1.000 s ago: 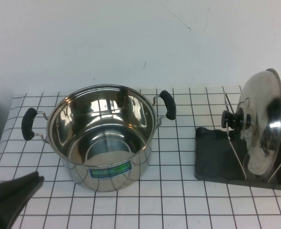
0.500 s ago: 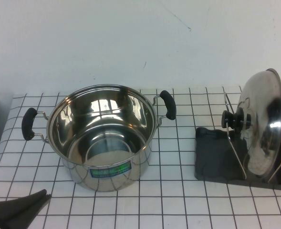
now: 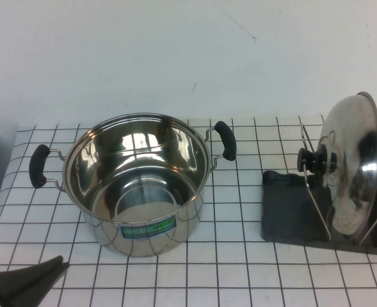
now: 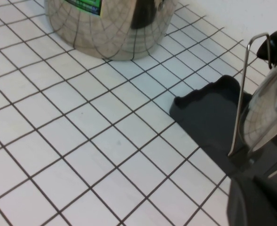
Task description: Put pot lid on rack
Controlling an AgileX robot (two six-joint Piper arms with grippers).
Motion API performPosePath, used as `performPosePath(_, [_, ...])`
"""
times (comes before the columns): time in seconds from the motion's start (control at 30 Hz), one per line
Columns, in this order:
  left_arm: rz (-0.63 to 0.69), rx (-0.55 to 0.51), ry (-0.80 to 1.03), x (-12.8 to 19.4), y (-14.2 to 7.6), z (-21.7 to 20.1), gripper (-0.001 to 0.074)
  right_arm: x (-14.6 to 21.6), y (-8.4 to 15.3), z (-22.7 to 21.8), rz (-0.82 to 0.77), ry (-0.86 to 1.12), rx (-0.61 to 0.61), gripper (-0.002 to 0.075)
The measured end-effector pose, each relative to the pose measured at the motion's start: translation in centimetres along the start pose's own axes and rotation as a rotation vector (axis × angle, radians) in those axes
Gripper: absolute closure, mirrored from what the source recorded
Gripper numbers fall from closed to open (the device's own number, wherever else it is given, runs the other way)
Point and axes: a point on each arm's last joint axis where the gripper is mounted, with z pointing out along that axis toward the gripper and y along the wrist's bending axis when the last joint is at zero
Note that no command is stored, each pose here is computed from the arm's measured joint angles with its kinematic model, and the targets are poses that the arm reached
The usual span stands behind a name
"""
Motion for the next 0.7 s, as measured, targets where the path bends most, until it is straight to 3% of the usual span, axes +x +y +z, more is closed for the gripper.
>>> performPosePath(0.2, [-0.113, -0.031, -0.004, 0.3, 0.5, -0.9, 0.0736, 0.2, 0.1, 0.1, 0.005, 0.005, -0.004, 0.0727])
performPosePath(0.43, [-0.359, -0.217, -0.046, 0.9, 2.0, -2.9, 0.0737, 0.2, 0.1, 0.1, 0.006, 0.005, -0.005, 0.0727])
performPosePath(0.7, [-0.371, -0.381, -0.045, 1.7, 2.3, -4.3, 0.0737, 0.2, 0.1, 0.1, 0.006, 0.005, -0.005, 0.0727])
